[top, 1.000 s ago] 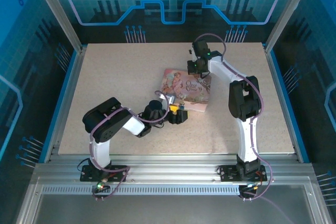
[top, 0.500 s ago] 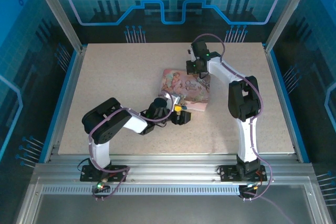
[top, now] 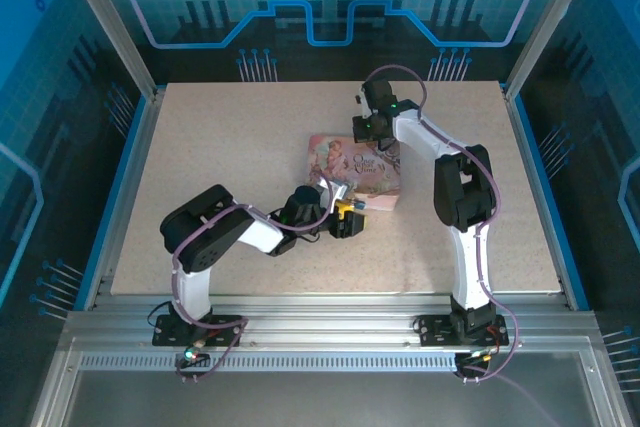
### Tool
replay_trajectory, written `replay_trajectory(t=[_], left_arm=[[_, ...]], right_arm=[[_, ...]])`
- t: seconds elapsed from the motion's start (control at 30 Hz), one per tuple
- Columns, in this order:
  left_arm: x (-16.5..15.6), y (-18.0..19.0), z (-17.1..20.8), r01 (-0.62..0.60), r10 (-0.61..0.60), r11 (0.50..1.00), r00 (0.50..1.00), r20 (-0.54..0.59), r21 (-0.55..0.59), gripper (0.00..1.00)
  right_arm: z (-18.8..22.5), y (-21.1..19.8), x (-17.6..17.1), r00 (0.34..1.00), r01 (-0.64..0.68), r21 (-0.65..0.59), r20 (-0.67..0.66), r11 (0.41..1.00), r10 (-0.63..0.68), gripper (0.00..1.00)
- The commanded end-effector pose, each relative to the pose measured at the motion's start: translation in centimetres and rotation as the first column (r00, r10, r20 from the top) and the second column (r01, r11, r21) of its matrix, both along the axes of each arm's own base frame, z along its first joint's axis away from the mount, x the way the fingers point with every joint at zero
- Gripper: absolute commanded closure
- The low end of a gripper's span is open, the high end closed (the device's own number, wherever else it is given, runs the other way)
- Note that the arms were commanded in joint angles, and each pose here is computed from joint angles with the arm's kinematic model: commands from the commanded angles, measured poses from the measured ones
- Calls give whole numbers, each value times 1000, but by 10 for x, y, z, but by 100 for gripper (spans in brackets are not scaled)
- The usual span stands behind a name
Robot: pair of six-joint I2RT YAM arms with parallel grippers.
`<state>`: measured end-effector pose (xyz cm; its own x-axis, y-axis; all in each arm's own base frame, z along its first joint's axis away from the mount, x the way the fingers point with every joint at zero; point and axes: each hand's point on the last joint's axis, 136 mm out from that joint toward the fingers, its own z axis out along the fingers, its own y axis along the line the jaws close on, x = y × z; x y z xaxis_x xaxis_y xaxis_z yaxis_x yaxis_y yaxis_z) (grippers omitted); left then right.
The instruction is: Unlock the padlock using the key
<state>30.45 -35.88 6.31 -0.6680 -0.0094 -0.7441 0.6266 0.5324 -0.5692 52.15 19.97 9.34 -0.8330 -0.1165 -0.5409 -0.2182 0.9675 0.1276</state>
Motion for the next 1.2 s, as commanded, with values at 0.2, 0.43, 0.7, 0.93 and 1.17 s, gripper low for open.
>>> replay_trajectory(t=[0.2,0.43,0.7,0.93,1.17], left_arm=[[5,-2,16,-32,35,996,999,38,-88,25],[6,15,12,-109,111,993,993,32,-47,22],[7,37,9,-178,172,981,982,82,72,14],[15,25,-3,-209,193,966,974,116,154,11],[21,11,-15,-204,187,963,977,105,176,11]], right_arm=[[-27,12,-27,993,-52,-12,-103,999,51,100],[-26,12,-27,994,-51,-12,-100,999,50,100],[-25,14,-27,994,-53,-8,-97,999,52,100],[-26,18,-27,994,-56,-1,-94,998,55,100],[-26,19,-28,994,-61,3,-90,998,61,100]])
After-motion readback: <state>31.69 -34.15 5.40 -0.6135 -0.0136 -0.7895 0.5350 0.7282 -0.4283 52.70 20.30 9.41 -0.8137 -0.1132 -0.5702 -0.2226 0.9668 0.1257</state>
